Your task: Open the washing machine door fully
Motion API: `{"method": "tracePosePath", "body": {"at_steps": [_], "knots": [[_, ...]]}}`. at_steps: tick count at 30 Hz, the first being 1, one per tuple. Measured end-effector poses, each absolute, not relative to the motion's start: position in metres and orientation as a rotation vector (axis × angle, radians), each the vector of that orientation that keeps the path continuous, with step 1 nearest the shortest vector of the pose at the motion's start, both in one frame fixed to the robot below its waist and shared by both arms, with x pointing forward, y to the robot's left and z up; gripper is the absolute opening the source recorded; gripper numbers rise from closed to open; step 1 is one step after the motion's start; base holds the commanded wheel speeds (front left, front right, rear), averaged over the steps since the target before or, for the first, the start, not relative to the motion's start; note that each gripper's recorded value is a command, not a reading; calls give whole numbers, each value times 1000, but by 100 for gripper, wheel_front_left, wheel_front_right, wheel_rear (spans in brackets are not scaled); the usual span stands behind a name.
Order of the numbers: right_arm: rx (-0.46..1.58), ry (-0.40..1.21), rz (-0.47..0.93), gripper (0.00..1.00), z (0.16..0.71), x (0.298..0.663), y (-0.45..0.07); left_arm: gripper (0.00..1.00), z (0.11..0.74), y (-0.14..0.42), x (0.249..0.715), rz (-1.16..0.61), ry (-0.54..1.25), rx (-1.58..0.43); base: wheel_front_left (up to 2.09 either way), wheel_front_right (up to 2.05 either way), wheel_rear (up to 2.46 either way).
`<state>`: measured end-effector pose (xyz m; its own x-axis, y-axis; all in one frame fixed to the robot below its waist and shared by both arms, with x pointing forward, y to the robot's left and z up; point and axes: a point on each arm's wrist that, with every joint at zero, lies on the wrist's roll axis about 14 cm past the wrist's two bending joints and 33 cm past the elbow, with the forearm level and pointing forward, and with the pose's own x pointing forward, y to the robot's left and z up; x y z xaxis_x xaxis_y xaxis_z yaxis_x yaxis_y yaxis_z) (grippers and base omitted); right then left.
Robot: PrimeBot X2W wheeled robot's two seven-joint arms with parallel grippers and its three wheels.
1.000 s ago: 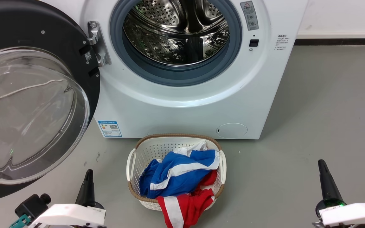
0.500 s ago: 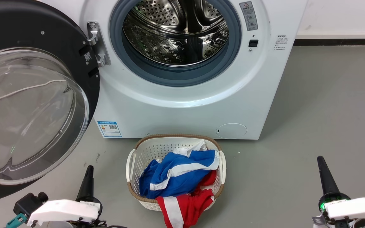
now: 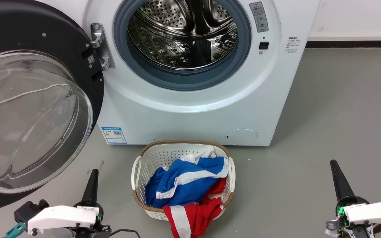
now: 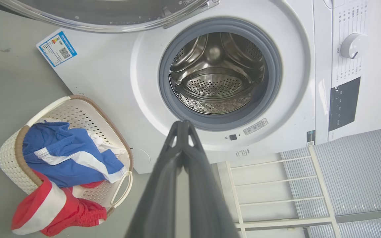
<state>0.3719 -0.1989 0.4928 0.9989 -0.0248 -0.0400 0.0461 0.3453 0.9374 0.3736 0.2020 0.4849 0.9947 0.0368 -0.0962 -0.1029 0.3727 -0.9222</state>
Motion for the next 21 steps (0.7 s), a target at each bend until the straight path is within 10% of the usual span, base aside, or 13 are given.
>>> {"method": "tracePosePath", "body": {"at_steps": [21], "knots": [[1394,18,-30,0,498,380,-199,0,492,201,380,58,42,-1381,0,0,0]]}}
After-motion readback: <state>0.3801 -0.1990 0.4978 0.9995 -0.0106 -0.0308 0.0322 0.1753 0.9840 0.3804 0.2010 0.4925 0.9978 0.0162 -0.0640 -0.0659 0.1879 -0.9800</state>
